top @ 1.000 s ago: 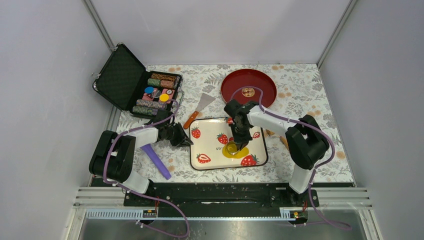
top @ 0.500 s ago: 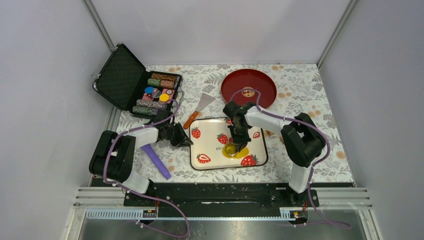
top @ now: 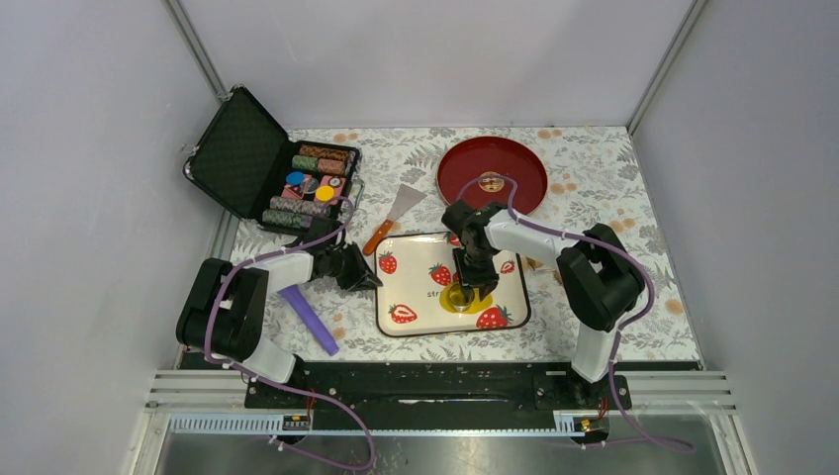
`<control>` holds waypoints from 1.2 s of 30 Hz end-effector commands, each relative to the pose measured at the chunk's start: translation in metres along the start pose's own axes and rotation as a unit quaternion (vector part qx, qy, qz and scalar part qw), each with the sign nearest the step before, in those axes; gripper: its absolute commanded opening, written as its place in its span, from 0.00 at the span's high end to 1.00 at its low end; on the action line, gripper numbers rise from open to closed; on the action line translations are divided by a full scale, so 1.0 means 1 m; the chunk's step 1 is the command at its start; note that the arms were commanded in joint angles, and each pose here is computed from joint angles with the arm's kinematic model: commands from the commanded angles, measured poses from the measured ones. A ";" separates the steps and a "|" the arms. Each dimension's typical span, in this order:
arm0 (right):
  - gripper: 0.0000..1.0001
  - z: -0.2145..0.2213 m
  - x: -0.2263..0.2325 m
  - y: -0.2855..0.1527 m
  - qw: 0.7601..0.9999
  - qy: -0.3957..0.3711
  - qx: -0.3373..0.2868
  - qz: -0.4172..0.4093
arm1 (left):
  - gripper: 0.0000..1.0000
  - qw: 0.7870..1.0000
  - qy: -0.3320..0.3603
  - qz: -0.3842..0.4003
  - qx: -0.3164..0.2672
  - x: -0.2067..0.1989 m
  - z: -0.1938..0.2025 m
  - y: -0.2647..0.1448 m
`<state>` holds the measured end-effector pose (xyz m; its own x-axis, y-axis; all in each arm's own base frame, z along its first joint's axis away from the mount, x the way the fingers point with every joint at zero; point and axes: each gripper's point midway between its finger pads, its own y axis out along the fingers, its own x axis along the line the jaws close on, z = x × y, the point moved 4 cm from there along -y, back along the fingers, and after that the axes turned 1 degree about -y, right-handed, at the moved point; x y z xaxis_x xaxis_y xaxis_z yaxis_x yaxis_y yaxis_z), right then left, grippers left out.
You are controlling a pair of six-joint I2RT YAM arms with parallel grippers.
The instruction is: Roll out the dumpling wrappers from the dough
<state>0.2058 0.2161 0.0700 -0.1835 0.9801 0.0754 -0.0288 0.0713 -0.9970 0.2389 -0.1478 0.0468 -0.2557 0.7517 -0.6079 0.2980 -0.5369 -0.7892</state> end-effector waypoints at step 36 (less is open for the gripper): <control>0.51 -0.012 -0.025 -0.023 0.934 0.160 -0.024 -0.318 | 0.54 0.980 0.143 0.130 0.048 -0.147 0.059 0.004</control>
<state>0.2132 0.1760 0.0900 0.1437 0.8257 0.5455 0.0235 0.5482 -0.8360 0.2093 -0.2431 0.0967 -0.0019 0.7573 -0.6531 0.2259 -0.6358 -0.7380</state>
